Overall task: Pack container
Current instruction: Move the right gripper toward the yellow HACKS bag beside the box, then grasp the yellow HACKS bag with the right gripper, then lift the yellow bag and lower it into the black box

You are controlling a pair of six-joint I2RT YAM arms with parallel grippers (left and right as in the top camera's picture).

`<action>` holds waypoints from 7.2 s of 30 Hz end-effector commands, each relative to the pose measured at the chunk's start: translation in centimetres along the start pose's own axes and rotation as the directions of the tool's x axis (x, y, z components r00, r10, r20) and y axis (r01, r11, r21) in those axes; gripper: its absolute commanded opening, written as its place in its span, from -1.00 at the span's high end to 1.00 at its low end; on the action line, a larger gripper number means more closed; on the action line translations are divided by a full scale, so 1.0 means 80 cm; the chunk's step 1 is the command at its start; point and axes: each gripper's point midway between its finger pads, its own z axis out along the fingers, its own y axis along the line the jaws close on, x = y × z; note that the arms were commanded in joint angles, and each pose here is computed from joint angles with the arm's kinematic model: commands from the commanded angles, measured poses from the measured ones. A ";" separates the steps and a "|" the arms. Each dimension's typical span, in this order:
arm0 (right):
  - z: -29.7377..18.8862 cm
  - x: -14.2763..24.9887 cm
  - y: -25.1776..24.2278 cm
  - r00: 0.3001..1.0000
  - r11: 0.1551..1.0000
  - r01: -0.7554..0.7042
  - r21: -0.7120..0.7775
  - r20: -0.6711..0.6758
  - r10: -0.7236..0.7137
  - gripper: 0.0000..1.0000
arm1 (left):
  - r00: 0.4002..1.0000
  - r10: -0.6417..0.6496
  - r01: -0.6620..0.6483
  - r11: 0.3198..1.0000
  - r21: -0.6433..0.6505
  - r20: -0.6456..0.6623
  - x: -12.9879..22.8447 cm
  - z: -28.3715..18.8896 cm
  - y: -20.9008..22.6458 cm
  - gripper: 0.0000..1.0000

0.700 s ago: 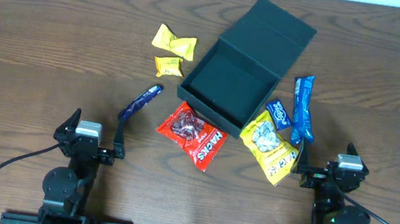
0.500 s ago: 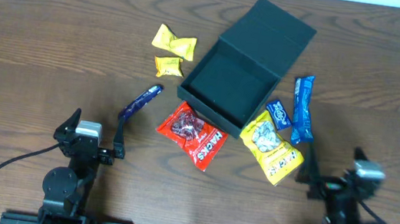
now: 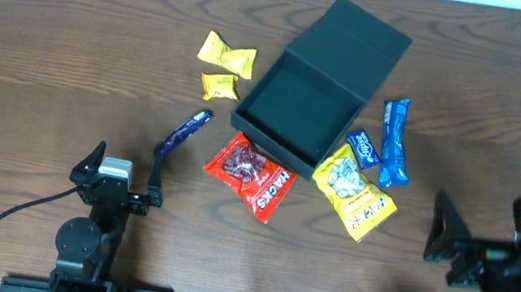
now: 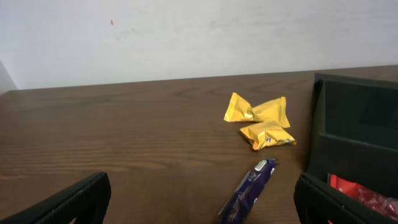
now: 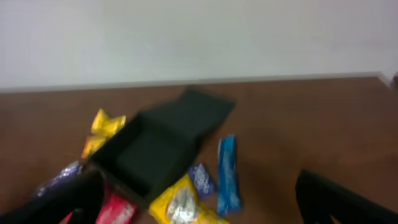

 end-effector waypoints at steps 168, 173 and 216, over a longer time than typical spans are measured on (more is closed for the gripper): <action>0.282 0.393 0.016 0.392 0.859 0.364 -0.360 -0.778 -0.491 0.56 | 0.998 -0.004 0.004 1.000 0.004 -0.056 0.021 0.001 -0.001 -0.90; 0.280 0.393 0.016 0.391 0.862 0.360 -0.356 -0.782 -0.486 0.45 | 0.998 -0.004 0.004 1.000 0.004 -0.056 0.021 0.001 -0.001 -0.90; 0.339 0.207 0.155 0.844 0.914 -0.292 -0.283 -0.526 0.107 0.70 | 0.998 -0.004 0.004 1.000 0.004 -0.056 0.021 0.001 -0.001 -0.91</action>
